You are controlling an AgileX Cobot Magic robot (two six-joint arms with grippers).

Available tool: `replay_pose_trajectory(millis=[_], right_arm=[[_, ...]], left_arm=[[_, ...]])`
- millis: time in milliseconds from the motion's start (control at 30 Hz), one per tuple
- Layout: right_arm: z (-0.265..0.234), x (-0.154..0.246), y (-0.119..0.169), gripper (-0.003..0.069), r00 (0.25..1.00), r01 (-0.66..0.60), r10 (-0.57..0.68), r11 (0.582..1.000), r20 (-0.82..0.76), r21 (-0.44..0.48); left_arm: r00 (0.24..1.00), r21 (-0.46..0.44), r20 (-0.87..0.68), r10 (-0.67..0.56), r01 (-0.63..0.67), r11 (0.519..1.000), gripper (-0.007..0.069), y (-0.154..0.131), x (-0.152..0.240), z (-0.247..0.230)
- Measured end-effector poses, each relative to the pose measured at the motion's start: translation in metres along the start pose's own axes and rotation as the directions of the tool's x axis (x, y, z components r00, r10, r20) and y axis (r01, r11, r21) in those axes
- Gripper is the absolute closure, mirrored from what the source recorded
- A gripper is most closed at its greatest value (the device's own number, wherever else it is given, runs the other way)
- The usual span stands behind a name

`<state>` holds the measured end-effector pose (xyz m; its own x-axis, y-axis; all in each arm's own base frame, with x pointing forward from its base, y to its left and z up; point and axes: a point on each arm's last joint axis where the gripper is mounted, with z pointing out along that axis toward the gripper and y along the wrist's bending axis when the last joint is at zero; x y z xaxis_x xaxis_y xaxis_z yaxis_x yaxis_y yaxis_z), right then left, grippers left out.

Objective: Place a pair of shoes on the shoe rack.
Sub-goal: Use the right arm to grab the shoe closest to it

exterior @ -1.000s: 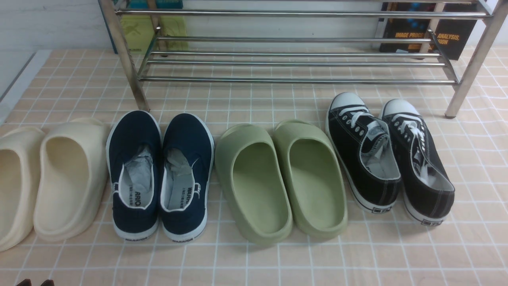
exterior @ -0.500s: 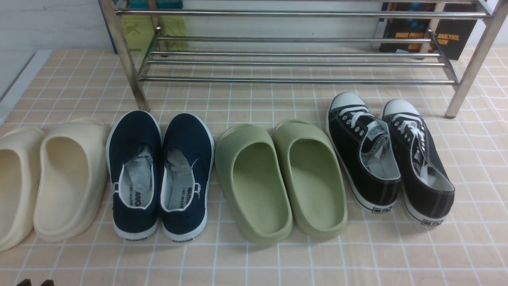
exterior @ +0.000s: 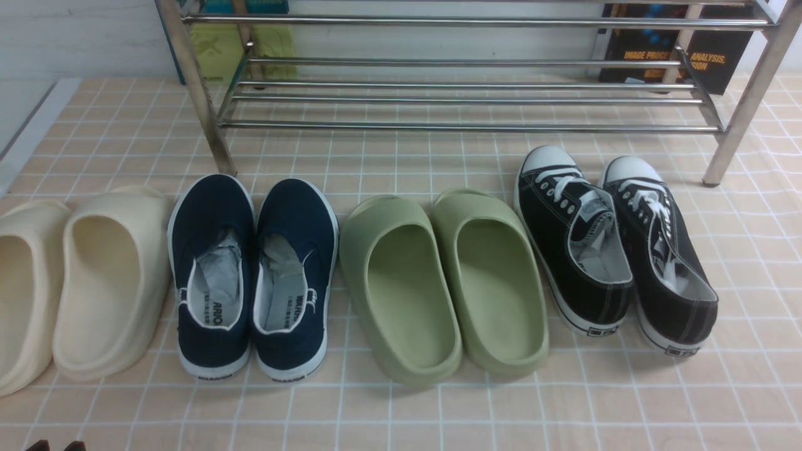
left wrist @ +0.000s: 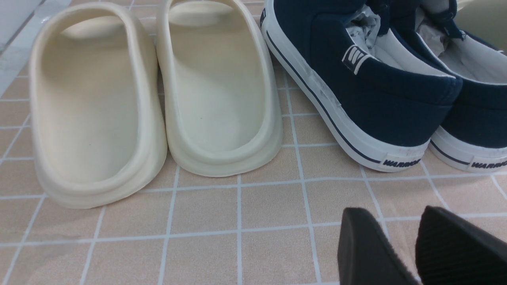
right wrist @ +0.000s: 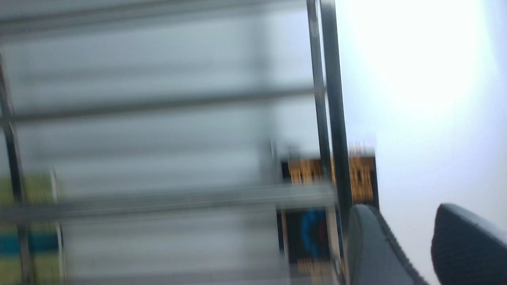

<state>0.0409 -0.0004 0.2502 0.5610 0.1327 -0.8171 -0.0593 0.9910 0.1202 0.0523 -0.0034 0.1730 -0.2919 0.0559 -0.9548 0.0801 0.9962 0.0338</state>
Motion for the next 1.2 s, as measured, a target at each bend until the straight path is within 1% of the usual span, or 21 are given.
replay_pose_trajectory(millis=[33, 67, 100, 167, 200, 333, 467, 567, 600, 633, 700, 800, 867, 900, 1033, 1100, 1133, 1167, 1200], right_arm=[[0.0, 0.0, 0.0, 0.0419, 1.0, 0.001, -0.001, 1.0, 0.0, -0.002], [-0.001, -0.015, 0.003, 0.0419, 0.986, -0.004, 0.01, 0.999, 0.164, -0.037], [-0.003, -0.022, 0.005, 0.0419, 0.97, -0.008, 0.021, 0.998, 0.244, -0.056], [-0.005, -0.029, 0.006, 0.0419, 0.947, -0.015, 0.039, 0.997, 0.319, -0.077], [-0.007, -0.035, 0.007, 0.0419, 0.923, -0.03, 0.065, 0.995, 0.378, -0.099], [-0.007, -0.037, 0.008, 0.0419, 0.921, -0.062, 0.1, 0.992, 0.376, -0.112], [0.011, -0.054, 0.009, 0.0419, 0.969, -0.058, 0.072, 0.996, 0.236, -0.064], [0.033, -0.064, 0.01, 0.0419, 0.998, -0.018, 0.019, 1.0, 0.066, -0.015], [0.04, -0.064, 0.01, 0.0419, 1.0, -0.002, 0.002, 1.0, 0.009, -0.003], [0.052, -0.062, 0.009, 0.0419, 0.996, 0.013, -0.012, 1.0, -0.086, 0.014], [0.07, -0.048, 0.006, 0.0419, 0.973, 0.026, -0.018, 0.999, -0.23, 0.034], [0.088, -0.019, 0.001, 0.0419, 0.915, 0.035, -0.009, 0.998, -0.402, 0.058], [0.096, -0.002, -0.001, 0.0419, 0.882, 0.026, 0.011, 0.997, -0.472, 0.073], [0.097, -0.001, -0.002, 0.0419, 0.879, 0.025, 0.014, 0.997, -0.476, 0.075], [0.111, 0.038, -0.008, 0.0419, 0.787, -0.022, 0.104, 0.99, -0.609, 0.141], [0.117, 0.054, -0.011, 0.0425, 0.71, -0.039, 0.164, 0.98, -0.685, 0.194], [0.12, 0.063, -0.012, 0.0427, 0.654, -0.033, 0.185, 0.976, -0.733, 0.217], [0.119, 0.063, -0.012, 0.0427, 0.644, -0.032, 0.189, 0.975, -0.741, 0.221], [0.124, 0.073, -0.012, 0.0427, 0.561, -0.01, 0.205, 0.971, -0.802, 0.241]], left_arm=[[1.0, 0.0, 0.0, 0.0, 0.0, 1.0, 0.0386, 0.0, 0.0, 0.0], [1.0, 0.0, 0.0, 0.0, 0.0, 1.0, 0.0386, 0.0, 0.0, 0.0], [1.0, 0.0, 0.0, 0.0, 0.0, 1.0, 0.0386, 0.0, 0.0, 0.0], [1.0, 0.0, 0.0, 0.0, 0.0, 1.0, 0.0386, 0.0, 0.0, 0.0], [1.0, 0.0, 0.0, 0.0, 0.0, 1.0, 0.0386, 0.0, 0.0, 0.0], [1.0, 0.0, 0.0, 0.0, 0.0, 1.0, 0.0386, 0.0, 0.0, 0.0], [1.0, 0.0, 0.0, 0.0, 0.0, 1.0, 0.0386, 0.0, 0.0, 0.0], [1.0, 0.0, 0.0, 0.0, 0.0, 1.0, 0.0386, 0.0, 0.0, 0.0], [1.0, 0.0, 0.0, 0.0, 0.0, 1.0, 0.0386, 0.0, 0.0, 0.0], [1.0, 0.0, 0.0, 0.0, 0.0, 1.0, 0.0386, 0.0, 0.0, 0.0], [1.0, 0.0, 0.0, 0.0, 0.0, 1.0, 0.0386, 0.0, 0.0, 0.0], [1.0, 0.0, 0.0, 0.0, 0.0, 1.0, 0.0386, 0.0, 0.0, 0.0], [1.0, 0.0, 0.0, 0.0, 0.0, 1.0, 0.0386, 0.0, 0.0, 0.0], [1.0, 0.0, 0.0, 0.0, 0.0, 1.0, 0.0386, 0.0, 0.0, 0.0], [1.0, 0.0, 0.0, 0.0, 0.0, 1.0, 0.0386, 0.0, 0.0, 0.0], [1.0, 0.0, 0.0, 0.0, 0.0, 1.0, 0.0386, 0.0, 0.0, 0.0], [1.0, 0.0, 0.0, 0.0, 0.0, 1.0, 0.0386, 0.0, 0.0, 0.0], [1.0, 0.0, 0.0, 0.0, 0.0, 1.0, 0.0386, 0.0, 0.0, 0.0], [1.0, 0.0, 0.0, 0.0, 0.0, 1.0, 0.0386, 0.0, 0.0, 0.0]])
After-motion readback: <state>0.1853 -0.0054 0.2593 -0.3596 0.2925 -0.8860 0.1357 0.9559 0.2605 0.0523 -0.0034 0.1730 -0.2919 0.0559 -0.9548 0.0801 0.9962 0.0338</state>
